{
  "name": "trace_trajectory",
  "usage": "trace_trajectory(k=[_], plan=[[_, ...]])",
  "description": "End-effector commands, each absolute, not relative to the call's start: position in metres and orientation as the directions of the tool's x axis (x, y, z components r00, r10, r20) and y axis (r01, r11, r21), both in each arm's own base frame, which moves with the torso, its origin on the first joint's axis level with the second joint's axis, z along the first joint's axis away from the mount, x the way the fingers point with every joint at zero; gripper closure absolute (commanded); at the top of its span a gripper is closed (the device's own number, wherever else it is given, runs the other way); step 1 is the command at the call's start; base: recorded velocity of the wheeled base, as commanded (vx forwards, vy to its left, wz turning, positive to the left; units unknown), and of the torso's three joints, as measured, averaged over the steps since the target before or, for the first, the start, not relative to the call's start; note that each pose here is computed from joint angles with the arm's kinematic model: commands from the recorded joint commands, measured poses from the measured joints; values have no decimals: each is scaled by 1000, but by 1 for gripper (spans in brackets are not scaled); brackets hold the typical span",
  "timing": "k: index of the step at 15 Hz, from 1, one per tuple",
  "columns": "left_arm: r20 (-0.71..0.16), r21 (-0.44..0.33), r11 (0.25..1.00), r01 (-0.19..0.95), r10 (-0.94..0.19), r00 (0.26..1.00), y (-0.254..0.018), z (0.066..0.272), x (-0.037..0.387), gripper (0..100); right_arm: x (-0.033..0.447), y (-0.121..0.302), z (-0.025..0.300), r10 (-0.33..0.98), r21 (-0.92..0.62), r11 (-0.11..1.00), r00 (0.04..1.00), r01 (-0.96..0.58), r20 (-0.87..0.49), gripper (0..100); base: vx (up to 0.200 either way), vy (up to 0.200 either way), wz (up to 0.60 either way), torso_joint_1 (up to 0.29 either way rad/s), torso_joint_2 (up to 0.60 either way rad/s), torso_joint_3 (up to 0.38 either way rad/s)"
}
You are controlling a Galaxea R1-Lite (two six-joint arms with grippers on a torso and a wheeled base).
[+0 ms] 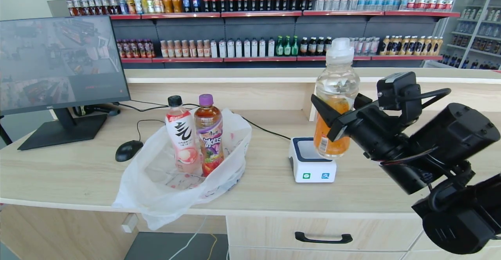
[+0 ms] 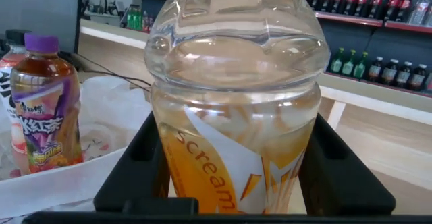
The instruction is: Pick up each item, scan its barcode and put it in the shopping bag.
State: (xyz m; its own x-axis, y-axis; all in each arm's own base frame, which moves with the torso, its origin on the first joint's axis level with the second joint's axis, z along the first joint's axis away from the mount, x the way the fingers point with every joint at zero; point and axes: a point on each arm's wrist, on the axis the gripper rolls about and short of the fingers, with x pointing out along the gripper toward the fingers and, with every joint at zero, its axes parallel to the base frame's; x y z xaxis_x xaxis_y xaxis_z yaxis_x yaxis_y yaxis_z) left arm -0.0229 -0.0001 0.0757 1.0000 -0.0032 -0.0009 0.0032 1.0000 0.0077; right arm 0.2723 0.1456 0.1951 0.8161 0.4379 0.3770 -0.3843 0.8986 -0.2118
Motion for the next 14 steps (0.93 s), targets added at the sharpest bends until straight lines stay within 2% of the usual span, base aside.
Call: trace_trajectory(k=[1,4,7,12,14], plan=[[0,8,1000,3,-3,1000,0,76,-23,0,293,142,195,432,-288,896,811,-338,394,100,0,0,0,0,0,0],[0,8,1000,3,-3,1000,0,76,-23,0,308,135,184,408,-407,879,835,-249,370,100,0,0,0,0,0,0],[0,8,1000,3,-3,1000,0,76,-23,0,323,150,196,455,-548,819,775,-170,438,100,0,0,0,0,0,0],[0,8,1000,2,-2,1000,0,76,-23,0,314,177,181,596,-686,696,703,-211,389,100,0,0,0,0,0,0],[0,8,1000,2,-2,1000,0,76,-23,0,313,173,170,618,-729,651,705,-212,348,100,0,0,0,0,0,0]])
